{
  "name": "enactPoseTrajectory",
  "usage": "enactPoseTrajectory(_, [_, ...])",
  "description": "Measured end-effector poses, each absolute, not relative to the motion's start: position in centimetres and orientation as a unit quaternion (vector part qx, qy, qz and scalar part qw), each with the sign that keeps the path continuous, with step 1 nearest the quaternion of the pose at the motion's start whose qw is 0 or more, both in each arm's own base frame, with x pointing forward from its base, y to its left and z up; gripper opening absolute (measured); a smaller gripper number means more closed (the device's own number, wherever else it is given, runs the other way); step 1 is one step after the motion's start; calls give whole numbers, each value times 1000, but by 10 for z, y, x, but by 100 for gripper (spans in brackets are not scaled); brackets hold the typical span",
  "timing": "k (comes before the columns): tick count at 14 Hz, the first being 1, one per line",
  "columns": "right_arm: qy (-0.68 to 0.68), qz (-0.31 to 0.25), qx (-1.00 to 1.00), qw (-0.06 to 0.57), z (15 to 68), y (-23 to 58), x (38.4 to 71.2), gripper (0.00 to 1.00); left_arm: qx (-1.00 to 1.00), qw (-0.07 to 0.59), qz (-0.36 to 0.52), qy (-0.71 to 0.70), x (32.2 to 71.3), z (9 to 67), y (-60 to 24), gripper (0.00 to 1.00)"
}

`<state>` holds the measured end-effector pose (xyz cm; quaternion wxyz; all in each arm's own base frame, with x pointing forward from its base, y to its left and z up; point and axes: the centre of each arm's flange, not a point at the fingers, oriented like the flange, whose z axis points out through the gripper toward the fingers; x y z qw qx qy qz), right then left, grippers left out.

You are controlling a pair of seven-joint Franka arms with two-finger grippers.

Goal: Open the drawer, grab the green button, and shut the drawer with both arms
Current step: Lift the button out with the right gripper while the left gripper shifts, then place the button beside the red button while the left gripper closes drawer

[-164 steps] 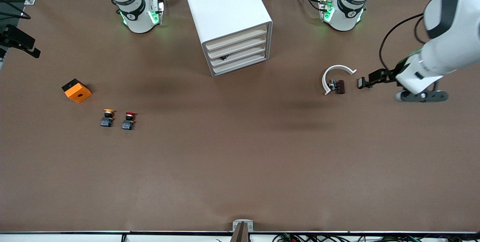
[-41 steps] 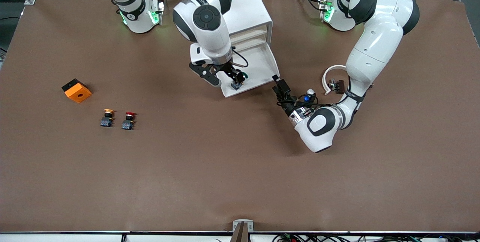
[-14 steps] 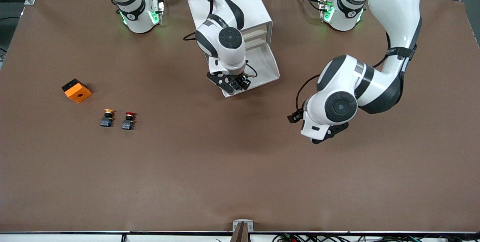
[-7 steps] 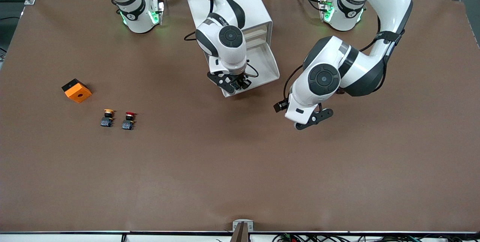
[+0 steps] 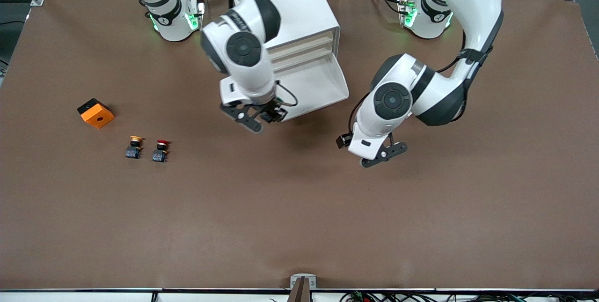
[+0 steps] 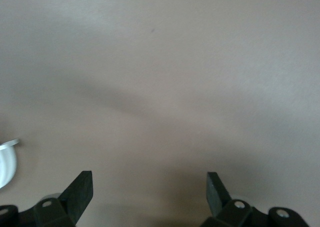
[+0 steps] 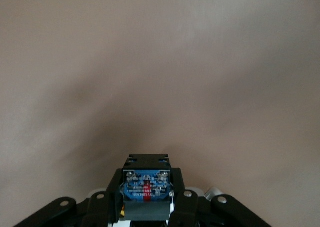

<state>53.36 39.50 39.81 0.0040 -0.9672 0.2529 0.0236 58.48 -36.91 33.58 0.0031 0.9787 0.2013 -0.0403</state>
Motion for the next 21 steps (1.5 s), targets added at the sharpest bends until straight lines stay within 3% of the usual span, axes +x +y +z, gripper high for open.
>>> enactPoseTrajectory(4, [167, 25, -986, 5, 378, 313, 574, 41, 967, 36, -21, 252, 583, 294, -400, 100])
enactPoseTrajectory(8, [107, 16, -994, 11, 335, 238, 592, 41, 965, 45, -25, 258, 569, 274, -425, 100])
enactPoseTrajectory(12, [70, -14, -997, 19, 280, 179, 588, 41, 970, 39, -34, 236, 547, 263, -450, 100])
enactPoseTrajectory(15, [71, -4, -997, 13, 248, 169, 581, 41, 976, 30, -44, 211, 519, 248, -477, 100])
enactPoseTrajectory(21, [48, 3, -999, -6, 221, 146, 584, 41, 981, 12, -73, 177, 472, 224, -503, 100])
